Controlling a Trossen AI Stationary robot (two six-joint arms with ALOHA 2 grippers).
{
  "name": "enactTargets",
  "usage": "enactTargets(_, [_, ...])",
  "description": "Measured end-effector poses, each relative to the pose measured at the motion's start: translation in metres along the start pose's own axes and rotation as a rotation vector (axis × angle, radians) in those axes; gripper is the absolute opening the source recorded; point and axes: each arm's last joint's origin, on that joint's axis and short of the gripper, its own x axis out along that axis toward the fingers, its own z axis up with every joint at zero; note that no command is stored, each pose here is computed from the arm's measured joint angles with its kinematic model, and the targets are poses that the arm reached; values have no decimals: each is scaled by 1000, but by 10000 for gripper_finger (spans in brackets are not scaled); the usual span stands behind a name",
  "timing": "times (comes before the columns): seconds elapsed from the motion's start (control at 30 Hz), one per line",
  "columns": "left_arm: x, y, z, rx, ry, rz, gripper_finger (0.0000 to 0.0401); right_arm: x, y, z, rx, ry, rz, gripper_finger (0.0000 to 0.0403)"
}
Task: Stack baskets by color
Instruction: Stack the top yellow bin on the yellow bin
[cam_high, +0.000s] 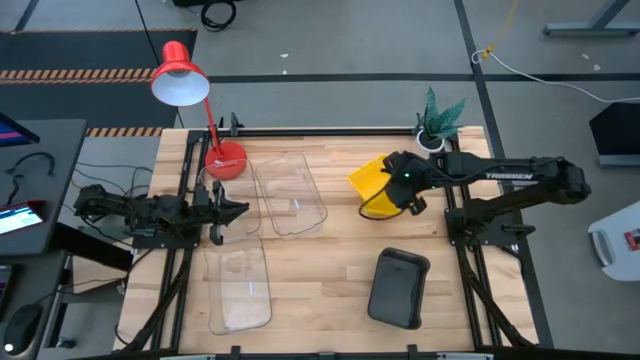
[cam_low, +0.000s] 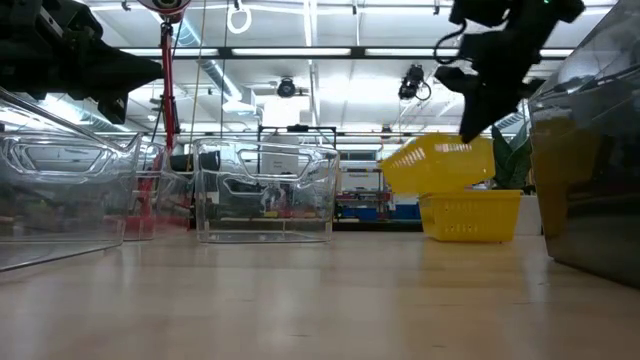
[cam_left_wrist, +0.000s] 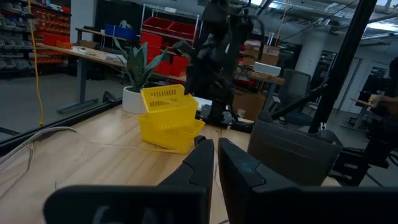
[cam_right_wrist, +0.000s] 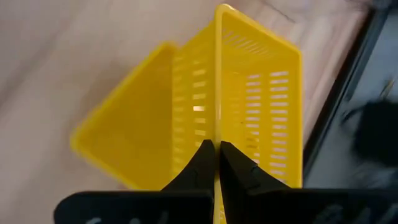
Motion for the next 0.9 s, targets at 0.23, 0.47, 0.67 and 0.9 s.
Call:
enactTargets(0.23, [0, 0, 0, 0, 0, 0, 35, -2, 11, -19, -217, 15, -37, 6])
enactTargets(0.47, [0, 0, 0, -1, 0, 0, 28, -8, 12, -26, -384, 39, -43, 6])
enactTargets(0.67, [0, 0, 0, 0, 0, 0, 36, -9, 14, -25, -502, 64, -42, 5])
enactTargets(0.9, [0, 0, 0, 0, 0, 0, 27, -11, 19, -23, -666, 157, -54, 5])
